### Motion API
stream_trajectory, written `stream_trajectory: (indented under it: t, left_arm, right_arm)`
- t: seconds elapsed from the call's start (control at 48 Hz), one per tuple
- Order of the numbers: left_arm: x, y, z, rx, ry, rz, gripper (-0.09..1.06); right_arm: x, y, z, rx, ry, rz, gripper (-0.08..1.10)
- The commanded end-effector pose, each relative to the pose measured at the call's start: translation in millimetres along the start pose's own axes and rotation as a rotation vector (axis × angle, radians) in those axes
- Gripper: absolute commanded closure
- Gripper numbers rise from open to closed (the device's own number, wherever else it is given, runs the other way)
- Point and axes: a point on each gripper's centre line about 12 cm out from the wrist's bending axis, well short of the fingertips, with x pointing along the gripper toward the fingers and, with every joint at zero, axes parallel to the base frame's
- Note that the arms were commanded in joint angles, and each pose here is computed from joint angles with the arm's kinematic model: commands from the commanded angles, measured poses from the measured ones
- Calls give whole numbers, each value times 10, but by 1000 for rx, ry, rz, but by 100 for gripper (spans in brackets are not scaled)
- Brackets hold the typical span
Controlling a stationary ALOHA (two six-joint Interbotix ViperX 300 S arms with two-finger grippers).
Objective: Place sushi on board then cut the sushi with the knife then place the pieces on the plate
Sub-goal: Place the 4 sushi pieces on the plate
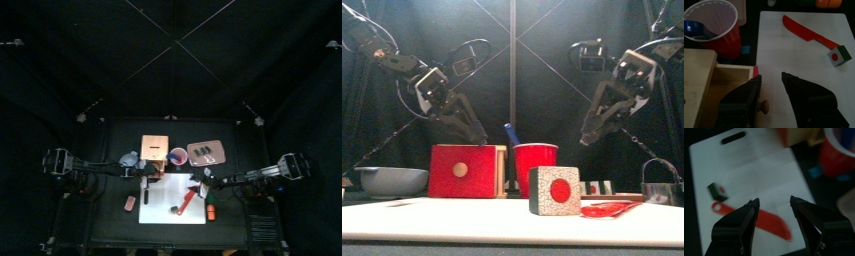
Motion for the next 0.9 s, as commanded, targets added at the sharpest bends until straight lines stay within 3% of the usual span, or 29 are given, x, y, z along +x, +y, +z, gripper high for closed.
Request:
stream_trajectory:
  t: [0.021,0.146,0.396,0.896]
  left_arm:
    - [-51,13,139,-3,-48,3,21]
    - [-66,13,142,-5,-51,4,22]
    - [-65,14,161,-5,-55,4,22]
    - [-63,-8,138,-1,-49,-2,22]
  right_arm:
    - [67,348,235,-52,-42,101,16]
    - [243,608,178,-134,-9,158,16]
    - [543,725,27,-166,59,172,16]
    - [691,638,149,-232,36,133,16]
